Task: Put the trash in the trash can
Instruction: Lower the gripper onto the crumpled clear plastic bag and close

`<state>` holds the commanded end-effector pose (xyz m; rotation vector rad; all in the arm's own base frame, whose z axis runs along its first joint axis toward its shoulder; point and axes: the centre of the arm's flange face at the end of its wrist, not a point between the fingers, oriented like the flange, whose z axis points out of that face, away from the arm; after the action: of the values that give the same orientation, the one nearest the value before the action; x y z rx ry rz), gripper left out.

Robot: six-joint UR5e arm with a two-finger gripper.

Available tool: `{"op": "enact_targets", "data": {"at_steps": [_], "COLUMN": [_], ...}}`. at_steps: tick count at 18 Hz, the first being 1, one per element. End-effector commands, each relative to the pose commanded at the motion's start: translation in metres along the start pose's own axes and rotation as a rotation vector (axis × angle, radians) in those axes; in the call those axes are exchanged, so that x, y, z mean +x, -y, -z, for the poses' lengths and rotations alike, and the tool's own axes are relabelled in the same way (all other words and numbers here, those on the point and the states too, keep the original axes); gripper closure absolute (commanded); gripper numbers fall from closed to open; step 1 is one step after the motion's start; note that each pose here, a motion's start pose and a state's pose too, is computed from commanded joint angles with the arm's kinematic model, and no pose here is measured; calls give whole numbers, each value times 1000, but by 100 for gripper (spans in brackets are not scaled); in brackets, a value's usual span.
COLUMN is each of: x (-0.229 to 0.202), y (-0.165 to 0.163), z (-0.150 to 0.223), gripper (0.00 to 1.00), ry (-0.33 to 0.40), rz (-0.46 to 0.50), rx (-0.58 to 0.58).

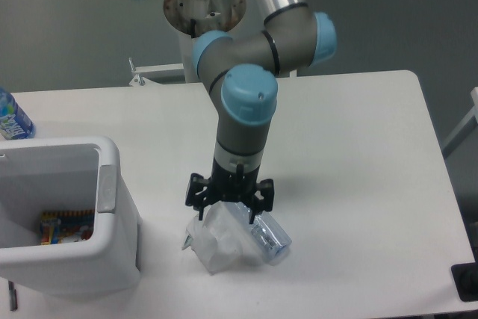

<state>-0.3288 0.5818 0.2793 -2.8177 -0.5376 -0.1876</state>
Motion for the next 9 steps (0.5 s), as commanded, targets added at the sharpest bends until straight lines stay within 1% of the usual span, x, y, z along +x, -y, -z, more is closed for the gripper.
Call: {"op": "enact_targets", "data": {"at_steps": [6, 9], "x": [3, 10], "y": [0, 1], "z": [-31, -43], "gripper": [0, 0], "ry": [-7, 23], "rz": [-2, -11], "rx": [-24, -28]}}
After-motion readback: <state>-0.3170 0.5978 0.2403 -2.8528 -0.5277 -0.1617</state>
